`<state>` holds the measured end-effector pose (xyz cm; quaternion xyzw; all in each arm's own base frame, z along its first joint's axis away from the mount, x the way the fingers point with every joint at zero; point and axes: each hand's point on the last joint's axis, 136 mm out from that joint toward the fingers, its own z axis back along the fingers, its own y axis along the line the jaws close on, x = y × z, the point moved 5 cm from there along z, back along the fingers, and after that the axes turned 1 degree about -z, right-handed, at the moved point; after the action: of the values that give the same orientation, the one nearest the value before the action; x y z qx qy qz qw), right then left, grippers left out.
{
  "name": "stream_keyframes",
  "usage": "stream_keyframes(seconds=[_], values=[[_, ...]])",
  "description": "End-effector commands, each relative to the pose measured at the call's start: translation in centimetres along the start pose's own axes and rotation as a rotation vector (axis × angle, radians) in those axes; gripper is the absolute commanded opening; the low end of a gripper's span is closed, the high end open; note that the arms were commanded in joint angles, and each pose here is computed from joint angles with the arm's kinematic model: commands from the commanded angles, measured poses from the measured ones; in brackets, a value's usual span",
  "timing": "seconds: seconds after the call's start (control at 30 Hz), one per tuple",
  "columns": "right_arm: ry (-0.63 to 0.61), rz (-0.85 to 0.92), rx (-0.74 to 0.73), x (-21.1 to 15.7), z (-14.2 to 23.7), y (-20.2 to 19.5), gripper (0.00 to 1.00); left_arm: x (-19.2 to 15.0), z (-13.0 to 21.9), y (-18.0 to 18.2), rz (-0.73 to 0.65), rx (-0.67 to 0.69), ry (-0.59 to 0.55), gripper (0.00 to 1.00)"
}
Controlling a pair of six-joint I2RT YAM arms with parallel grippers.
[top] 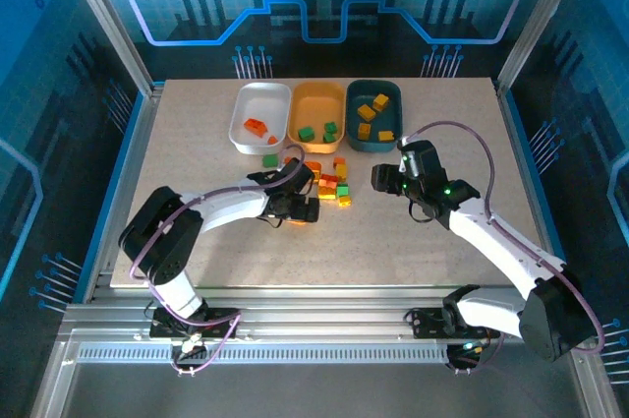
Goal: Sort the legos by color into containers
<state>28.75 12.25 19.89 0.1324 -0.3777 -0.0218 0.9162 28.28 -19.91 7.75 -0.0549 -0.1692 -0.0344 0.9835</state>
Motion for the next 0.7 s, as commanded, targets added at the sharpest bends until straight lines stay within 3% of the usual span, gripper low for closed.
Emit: stream_keyframes(seconds=[0.0,0.37,0.6,0.67], values=[[-0.004,-0.001,0.033,-0.1,0.1,0.6,0.73,-0.5,-0.4,-0.3,-0.029,0.004,0.061,0.97],[0.001,0.0,0.031,-0.3,0.0,0.6,0.73,0.2,-2.2,-0.6,-0.075,0.031,0.021,0.83],[-0.002,0.0,0.029,-0.2,0.0,0.5,0.73,0.5,-2.3,-0.9,-0.108,0.022,0.006,0.63],[-0.001,0.0,0.03,-0.3,-0.1,0.6,0.73,0.7,-2.3,-0.9,-0.109,0.024,0.004,0.62]])
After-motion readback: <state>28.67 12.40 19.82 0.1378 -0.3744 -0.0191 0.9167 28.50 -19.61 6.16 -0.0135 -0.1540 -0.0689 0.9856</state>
